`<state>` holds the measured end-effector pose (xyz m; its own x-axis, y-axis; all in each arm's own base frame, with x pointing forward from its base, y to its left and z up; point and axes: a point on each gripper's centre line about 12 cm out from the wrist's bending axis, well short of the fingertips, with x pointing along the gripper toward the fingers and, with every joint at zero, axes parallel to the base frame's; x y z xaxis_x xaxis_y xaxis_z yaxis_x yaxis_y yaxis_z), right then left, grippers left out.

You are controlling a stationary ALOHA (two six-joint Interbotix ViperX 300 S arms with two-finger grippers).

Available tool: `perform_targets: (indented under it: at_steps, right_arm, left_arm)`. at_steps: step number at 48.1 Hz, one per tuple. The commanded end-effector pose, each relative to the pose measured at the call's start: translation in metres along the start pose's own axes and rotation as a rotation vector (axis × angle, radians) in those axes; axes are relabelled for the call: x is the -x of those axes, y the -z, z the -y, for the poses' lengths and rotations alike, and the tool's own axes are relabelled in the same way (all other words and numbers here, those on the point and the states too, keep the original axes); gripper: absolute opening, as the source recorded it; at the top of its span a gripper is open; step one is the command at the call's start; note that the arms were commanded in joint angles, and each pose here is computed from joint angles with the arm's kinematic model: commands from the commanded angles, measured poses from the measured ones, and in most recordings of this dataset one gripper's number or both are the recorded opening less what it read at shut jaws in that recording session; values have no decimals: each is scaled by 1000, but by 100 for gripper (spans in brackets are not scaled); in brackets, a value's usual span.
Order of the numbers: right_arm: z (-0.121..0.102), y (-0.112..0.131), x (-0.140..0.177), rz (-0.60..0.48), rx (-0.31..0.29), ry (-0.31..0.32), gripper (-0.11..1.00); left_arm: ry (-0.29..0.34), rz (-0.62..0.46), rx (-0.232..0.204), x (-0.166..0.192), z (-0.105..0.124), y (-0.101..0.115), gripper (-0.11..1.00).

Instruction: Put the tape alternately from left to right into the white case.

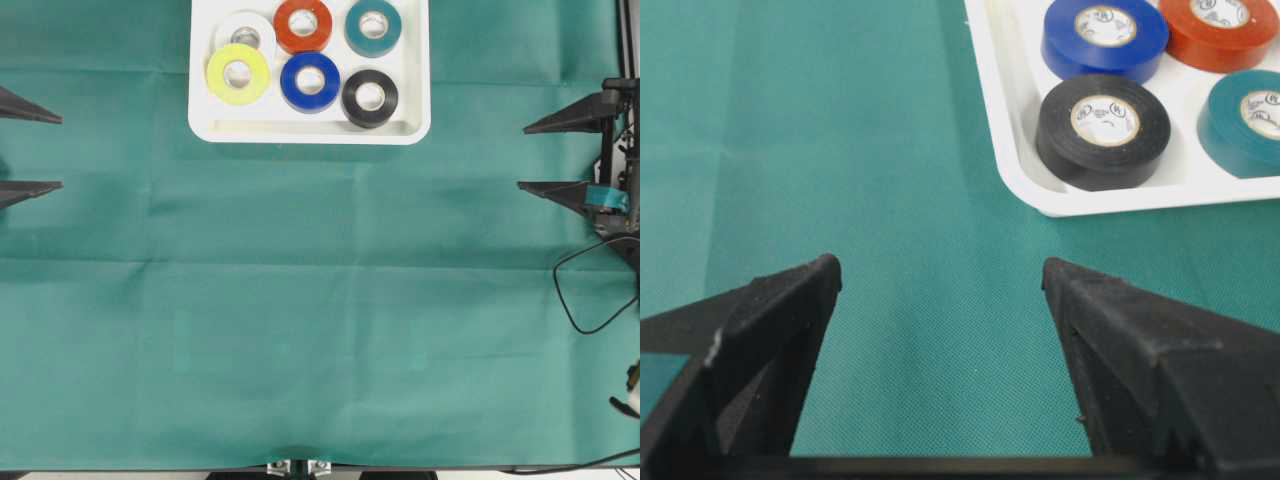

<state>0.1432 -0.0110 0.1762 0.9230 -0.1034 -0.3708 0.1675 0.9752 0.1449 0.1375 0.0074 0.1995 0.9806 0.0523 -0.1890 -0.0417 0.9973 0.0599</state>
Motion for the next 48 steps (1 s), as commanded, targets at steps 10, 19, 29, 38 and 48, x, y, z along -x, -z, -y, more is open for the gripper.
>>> perform_targets:
  at_steps: [10, 19, 29, 38, 48]
  right_arm:
    - [-4, -19, 2, 43, -6, -11, 88]
    - [-4, -22, 2, 51, -6, -10, 88]
    - [-4, -22, 2, 50, -6, -11, 88]
    - [-5, -23, 2, 53, -6, -12, 88]
    - [-5, -23, 3, 54, -6, -12, 88]
  left_arm:
    - [-6, 40, -1, 0, -2, -17, 64]
    - [-6, 41, -1, 0, -2, -18, 64]
    - [-18, 42, 1, 0, -3, -19, 64]
    - [-28, 49, 4, 0, -5, -22, 64]
    - [-28, 51, 2, 0, -5, -22, 64]
